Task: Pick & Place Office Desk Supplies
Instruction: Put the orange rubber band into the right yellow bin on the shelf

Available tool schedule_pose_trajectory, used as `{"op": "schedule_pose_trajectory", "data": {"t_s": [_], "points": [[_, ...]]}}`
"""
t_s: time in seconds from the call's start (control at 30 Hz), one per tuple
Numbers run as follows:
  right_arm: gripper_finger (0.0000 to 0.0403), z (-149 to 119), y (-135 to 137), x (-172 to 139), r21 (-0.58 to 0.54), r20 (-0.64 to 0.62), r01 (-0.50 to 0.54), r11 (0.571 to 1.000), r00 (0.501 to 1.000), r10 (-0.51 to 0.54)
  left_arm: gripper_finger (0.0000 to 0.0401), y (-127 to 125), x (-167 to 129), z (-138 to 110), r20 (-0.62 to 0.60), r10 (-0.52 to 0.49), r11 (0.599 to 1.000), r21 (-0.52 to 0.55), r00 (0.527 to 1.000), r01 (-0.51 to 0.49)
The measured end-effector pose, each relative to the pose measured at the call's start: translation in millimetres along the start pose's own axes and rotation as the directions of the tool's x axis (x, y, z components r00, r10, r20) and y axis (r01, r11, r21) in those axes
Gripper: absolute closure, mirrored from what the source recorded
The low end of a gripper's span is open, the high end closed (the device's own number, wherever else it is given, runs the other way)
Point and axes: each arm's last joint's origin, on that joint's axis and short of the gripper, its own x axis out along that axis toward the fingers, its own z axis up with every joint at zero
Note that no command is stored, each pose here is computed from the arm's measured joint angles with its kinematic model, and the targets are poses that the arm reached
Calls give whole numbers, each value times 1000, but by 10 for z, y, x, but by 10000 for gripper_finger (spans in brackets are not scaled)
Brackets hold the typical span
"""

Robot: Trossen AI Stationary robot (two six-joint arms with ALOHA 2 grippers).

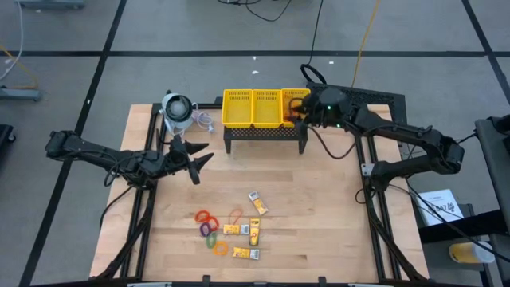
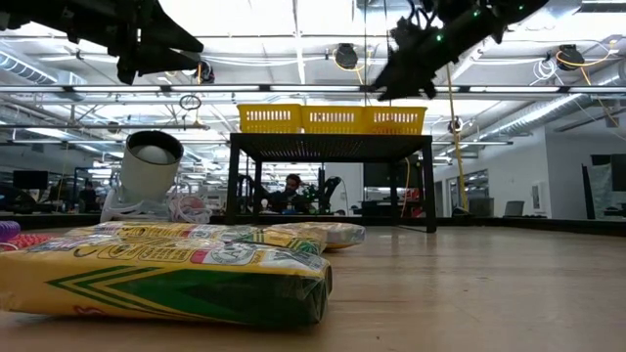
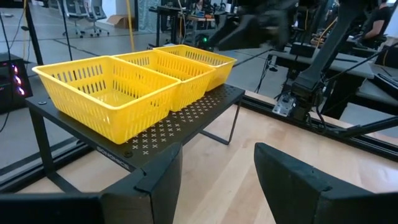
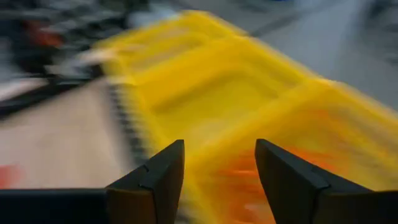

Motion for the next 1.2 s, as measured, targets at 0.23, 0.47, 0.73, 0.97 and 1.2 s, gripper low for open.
{"op": "schedule_pose_trajectory", "data": {"t_s": [0.23,0.47,0.73,0.97,1.2], "points": [[229,150,391,-137,-105,97,-505,857,852,514,194,-34,12,-24,-34,-87,996,-2,996,87],[232,124,851,-344,-293,56,-716,634,649,759,194,-170,148,-210,-178,-260,965,-83,949,249],[232,15,1196,-440,-422,8,-735,531,583,812,194,-470,426,-545,-372,-429,901,-112,823,419],[232,-6,1231,-443,-462,10,-699,547,612,791,194,-781,558,-810,-555,-431,850,15,712,526],[232,1,1118,-468,-466,-5,-675,572,649,761,194,-850,623,-1088,-677,-353,869,18,646,494]]}}
